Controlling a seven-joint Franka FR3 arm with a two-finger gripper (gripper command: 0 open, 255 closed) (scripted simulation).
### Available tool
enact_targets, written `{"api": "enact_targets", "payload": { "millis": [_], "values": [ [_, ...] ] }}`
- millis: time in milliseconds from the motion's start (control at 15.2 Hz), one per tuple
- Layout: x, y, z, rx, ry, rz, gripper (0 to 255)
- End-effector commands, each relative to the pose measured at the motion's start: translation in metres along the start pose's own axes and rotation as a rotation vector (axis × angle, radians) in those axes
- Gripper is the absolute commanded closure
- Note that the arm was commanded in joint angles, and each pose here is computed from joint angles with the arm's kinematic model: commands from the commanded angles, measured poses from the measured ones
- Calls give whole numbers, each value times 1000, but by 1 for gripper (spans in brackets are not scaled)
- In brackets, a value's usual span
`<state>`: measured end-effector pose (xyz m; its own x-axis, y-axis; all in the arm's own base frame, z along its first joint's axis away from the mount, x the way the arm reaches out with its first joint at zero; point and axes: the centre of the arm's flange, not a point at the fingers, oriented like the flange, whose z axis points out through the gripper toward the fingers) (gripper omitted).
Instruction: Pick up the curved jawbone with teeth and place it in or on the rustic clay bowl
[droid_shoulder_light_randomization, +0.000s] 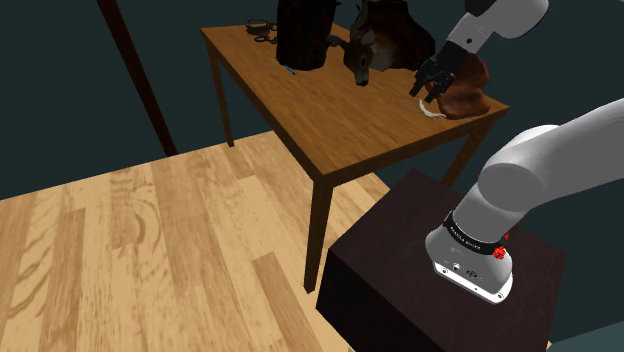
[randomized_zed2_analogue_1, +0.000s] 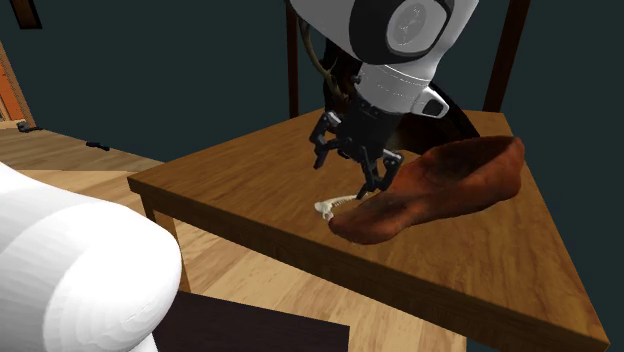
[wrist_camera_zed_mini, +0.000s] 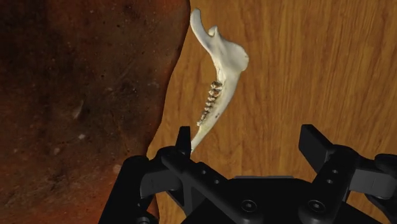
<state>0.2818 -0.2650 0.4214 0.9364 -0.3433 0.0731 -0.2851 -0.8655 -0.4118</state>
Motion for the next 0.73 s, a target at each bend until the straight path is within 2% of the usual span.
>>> {"api": "enact_targets", "payload": {
  "millis": [0,132,198,660],
  "values": [
    [-6,5,6,-9,-20,11,0],
    [-6,5,6,-9,-20,11,0],
    [-5,5,6,-9,-20,11,255],
    [-4,7,6,-9,-20,11,255]
  ]
}}
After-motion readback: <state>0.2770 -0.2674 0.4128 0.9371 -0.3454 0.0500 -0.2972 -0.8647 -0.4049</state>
